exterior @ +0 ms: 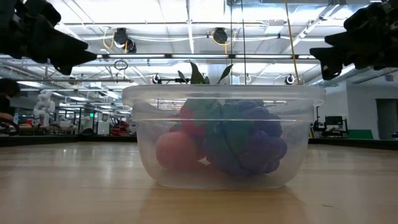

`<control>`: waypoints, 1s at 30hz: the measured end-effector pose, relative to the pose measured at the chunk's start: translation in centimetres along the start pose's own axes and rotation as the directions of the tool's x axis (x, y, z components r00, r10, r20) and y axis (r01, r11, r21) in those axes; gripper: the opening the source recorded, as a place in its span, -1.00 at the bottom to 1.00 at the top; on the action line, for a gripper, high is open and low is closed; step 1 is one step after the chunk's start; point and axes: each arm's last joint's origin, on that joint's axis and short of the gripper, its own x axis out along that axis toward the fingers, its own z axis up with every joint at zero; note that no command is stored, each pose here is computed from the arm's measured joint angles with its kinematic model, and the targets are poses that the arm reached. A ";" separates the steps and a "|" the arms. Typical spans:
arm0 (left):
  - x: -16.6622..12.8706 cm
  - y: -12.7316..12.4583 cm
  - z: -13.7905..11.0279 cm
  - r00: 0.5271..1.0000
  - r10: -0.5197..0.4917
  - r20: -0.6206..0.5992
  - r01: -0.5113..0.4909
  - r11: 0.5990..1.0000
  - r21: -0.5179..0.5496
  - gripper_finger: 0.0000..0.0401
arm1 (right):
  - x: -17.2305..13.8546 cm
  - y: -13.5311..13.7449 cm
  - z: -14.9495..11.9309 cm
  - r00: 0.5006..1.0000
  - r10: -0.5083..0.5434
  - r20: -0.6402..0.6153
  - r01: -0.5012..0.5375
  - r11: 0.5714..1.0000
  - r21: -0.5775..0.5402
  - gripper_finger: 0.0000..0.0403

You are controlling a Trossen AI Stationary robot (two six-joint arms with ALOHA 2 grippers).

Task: Pick and placing Produce into tupperware
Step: Return to Home Position

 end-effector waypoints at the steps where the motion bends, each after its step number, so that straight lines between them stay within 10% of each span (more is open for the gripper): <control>1: 0.1 0.0 -0.2 1.000 0.007 -0.004 -0.007 1.000 -0.009 0.01 | 0.0 0.0 0.0 1.000 0.000 0.003 0.000 1.000 -0.007 -0.10; 21: 0.6 0.0 -1.8 0.998 0.004 0.060 0.002 0.995 -0.097 0.01 | 0.0 0.0 0.2 0.999 0.016 0.040 -0.011 0.993 -0.119 -0.10; 30: 0.6 0.0 -1.8 0.998 0.004 0.060 0.001 0.996 -0.092 0.01 | 0.0 0.1 0.2 0.999 0.018 0.036 -0.020 0.998 0.062 -0.10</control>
